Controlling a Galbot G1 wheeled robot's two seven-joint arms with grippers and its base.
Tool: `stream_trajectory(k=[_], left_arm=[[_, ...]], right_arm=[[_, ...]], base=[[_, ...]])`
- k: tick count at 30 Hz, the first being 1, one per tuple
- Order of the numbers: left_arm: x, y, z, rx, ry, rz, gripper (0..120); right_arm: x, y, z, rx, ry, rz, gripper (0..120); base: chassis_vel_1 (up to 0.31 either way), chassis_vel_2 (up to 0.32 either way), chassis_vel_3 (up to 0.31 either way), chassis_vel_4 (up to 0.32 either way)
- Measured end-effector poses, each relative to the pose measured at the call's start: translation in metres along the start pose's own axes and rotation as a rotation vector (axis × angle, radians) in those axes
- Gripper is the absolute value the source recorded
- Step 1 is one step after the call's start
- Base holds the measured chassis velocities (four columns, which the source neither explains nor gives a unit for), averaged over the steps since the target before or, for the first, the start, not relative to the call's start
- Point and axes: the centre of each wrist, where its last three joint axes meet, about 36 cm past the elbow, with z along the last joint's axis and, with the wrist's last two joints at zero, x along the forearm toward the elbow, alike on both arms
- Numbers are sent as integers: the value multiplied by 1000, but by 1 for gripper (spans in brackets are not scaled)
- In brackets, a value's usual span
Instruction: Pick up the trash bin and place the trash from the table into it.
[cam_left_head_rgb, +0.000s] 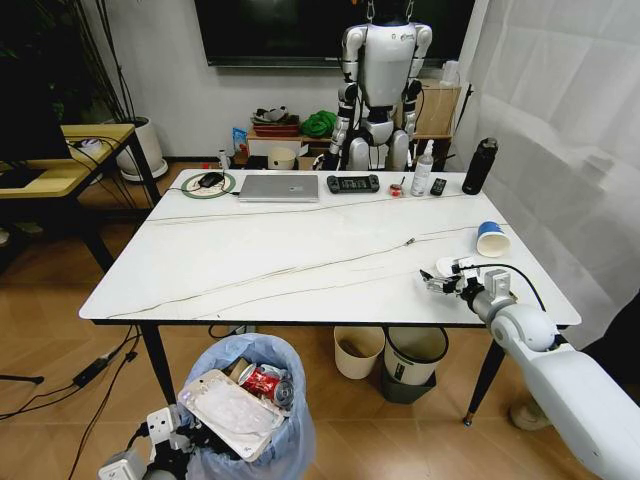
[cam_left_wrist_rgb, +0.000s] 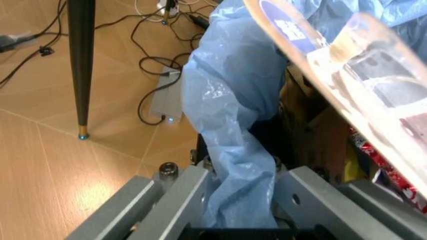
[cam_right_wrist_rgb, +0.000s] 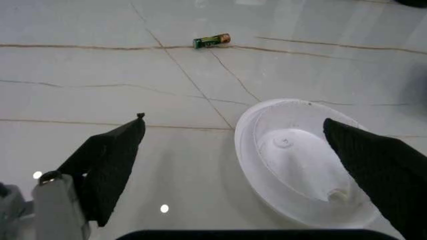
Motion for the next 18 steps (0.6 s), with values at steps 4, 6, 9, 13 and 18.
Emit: stream_trajectory(k=[4,6,9,13,18], left_arm=[[0,0,0,1,0,-1,0],[0,0,0,1,-1,-1,0],[1,0,0,1,-4,-1,0],[1,0,-1,0,-5,-2,0],[1,1,-1,-1,-7,-4,0]], right_arm=[[-2,-1,1,-1,3,2,85],[-3,-1,2,-1,8,2,78],[-3,-1,5,0,14,1,63],[-3,0,6,5,19,-1,52],[-4,2,7,16,24,-5,33]], base=[[0,0,0,0],[0,0,0,0],[0,0,0,0],[0,0,0,0],[0,0,0,0]])
